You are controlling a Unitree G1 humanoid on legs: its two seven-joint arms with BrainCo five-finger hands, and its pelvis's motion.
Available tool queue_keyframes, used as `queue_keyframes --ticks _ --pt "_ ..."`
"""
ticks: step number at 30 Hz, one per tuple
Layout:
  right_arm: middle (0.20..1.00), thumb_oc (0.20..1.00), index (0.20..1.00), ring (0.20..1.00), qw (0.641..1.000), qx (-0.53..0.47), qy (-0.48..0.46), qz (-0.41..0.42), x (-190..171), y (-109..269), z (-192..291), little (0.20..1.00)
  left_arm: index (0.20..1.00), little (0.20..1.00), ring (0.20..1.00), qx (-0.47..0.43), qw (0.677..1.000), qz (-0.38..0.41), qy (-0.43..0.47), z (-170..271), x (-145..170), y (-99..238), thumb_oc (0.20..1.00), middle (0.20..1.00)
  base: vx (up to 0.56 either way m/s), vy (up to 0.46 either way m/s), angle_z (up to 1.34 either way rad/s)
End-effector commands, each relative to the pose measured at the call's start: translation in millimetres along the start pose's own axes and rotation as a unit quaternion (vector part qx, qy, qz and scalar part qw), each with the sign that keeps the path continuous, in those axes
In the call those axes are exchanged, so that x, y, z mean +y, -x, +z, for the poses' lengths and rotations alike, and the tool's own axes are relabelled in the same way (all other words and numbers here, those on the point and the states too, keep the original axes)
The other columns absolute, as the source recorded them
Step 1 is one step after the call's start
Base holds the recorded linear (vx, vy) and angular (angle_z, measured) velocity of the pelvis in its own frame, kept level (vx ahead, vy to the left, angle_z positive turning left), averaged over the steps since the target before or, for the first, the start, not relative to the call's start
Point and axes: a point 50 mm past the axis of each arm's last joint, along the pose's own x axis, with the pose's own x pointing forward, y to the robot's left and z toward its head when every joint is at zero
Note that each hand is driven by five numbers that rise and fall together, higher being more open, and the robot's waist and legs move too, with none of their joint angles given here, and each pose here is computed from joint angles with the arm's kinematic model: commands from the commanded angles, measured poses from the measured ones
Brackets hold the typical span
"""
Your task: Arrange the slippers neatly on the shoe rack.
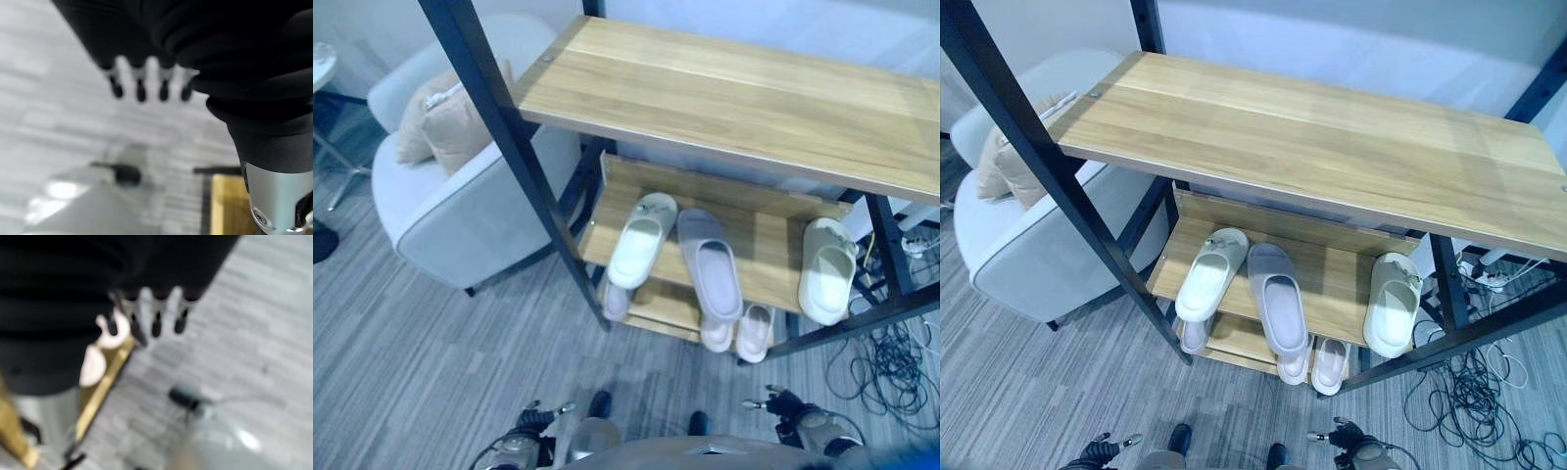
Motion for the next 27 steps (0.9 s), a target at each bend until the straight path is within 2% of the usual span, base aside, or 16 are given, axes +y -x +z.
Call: queue_keyframes --ticks 1,5,13,18,19,20,23,25,27 --pt "1.000 1.000 1.000 1.000 1.000 0.001 0.020 -0.007 -6 1 -1 1.000 1.000 1.000 1.000 0.002 1.000 0.010 -0.027 1 7 -2 1.000 1.000 0.00 0.100 -0.25" --pt "1.000 1.000 1.000 1.000 1.000 -0.015 -0.006 -0.008 -4 0 4 1.000 1.000 1.000 1.000 -0.006 0.999 0.012 -0.034 5 9 -2 1.000 1.000 0.04 0.095 -0.28" --pt "1.000 1.000 1.000 1.000 0.996 -0.082 0.017 0.027 11 0 34 1.000 1.000 1.000 1.000 -0.060 0.994 -0.024 -0.091 26 -11 -2 1.000 1.000 0.00 0.013 -0.08" --pt "1.000 1.000 1.000 1.000 0.994 -0.097 0.016 0.040 15 1 41 1.000 1.000 1.000 1.000 -0.056 0.991 -0.033 -0.113 18 -15 0 1.000 1.000 0.00 0.034 -0.04" --pt "1.000 1.000 1.000 1.000 0.993 -0.111 0.031 0.024 10 -2 67 1.000 1.000 1.000 1.000 -0.050 0.991 -0.037 -0.121 16 -15 0 1.000 1.000 0.02 0.044 0.02" --pt "1.000 1.000 1.000 1.000 0.994 -0.100 0.034 0.033 17 -1 53 1.000 1.000 1.000 1.000 -0.053 0.990 -0.040 -0.121 17 -17 0 1.000 1.000 0.02 0.033 0.01" --pt "1.000 1.000 1.000 1.000 0.993 -0.093 0.049 0.055 29 0 39 1.000 1.000 1.000 1.000 -0.049 0.992 -0.035 -0.109 15 -15 0 1.000 1.000 -0.01 0.031 0.18" --pt "1.000 1.000 1.000 1.000 0.984 -0.132 0.080 0.091 53 7 43 1.000 1.000 1.000 1.000 -0.048 0.997 -0.018 -0.065 12 -12 1 1.000 1.000 -0.10 0.064 0.05" --pt "1.000 1.000 1.000 1.000 0.976 -0.173 0.091 0.098 55 11 57 1.000 1.000 1.000 1.000 -0.049 0.998 -0.004 -0.030 14 -10 1 1.000 1.000 -0.09 0.050 -0.03"
